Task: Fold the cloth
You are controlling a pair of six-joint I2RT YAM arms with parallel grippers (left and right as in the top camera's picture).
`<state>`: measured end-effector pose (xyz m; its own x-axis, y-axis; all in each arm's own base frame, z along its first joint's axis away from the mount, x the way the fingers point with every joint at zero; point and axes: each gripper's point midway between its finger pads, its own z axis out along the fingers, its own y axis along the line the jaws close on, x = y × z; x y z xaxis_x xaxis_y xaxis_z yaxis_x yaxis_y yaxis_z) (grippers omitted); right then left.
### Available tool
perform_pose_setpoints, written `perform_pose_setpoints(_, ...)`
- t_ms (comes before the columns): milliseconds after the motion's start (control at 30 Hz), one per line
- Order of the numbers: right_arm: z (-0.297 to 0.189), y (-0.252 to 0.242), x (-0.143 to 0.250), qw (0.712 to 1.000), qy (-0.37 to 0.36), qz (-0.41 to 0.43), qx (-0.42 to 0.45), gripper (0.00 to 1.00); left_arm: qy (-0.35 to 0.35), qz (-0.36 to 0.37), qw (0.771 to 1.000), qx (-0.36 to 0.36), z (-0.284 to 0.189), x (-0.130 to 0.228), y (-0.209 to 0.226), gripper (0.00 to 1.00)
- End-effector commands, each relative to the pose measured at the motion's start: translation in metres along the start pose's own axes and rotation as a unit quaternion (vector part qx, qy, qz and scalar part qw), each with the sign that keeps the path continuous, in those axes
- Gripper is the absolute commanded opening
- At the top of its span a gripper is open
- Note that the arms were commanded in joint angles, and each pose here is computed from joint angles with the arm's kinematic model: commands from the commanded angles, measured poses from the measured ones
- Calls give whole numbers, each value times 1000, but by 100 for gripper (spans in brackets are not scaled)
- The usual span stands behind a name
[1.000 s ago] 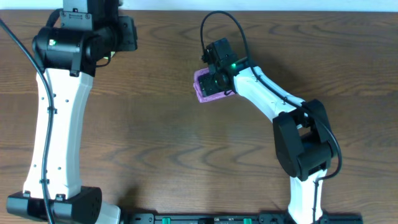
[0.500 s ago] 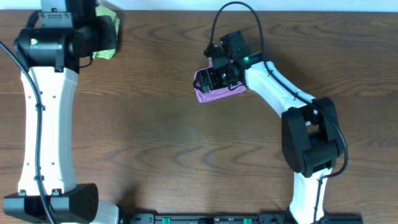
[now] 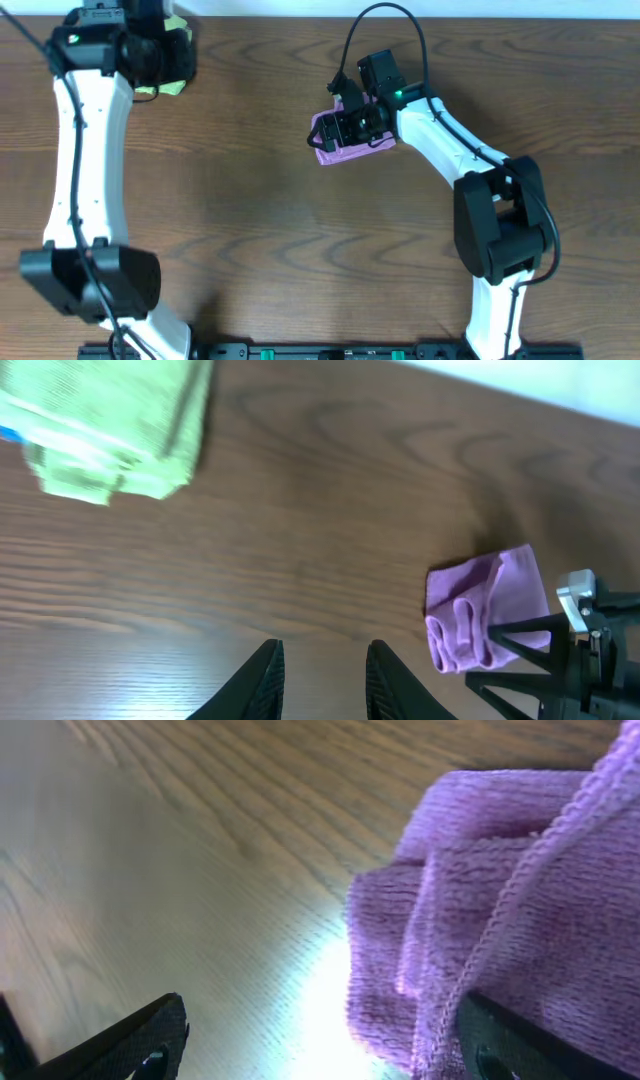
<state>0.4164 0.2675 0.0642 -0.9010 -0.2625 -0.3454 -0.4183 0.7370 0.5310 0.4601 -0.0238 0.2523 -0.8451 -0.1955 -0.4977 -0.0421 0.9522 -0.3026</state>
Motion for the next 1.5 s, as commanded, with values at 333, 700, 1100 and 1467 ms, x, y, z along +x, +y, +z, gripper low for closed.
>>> perform_pose_setpoints(333,14,43,3,997,16,-32,-71,88,21,-1,1000,21,30,2,1,32)
perform_pose_setpoints(700,-57,51,-45,992,-23,-23,-120,95,108,-31,991,68,81,33,2,34)
perform_pose_setpoints(1100,-113,-28,-49,998,-33,42,-19,99,230,-18,957,178,136,94,-61,88)
perform_pose_setpoints(1467,-136,-70,-32,997,-21,69,19,98,311,-44,910,270,165,142,-97,88)
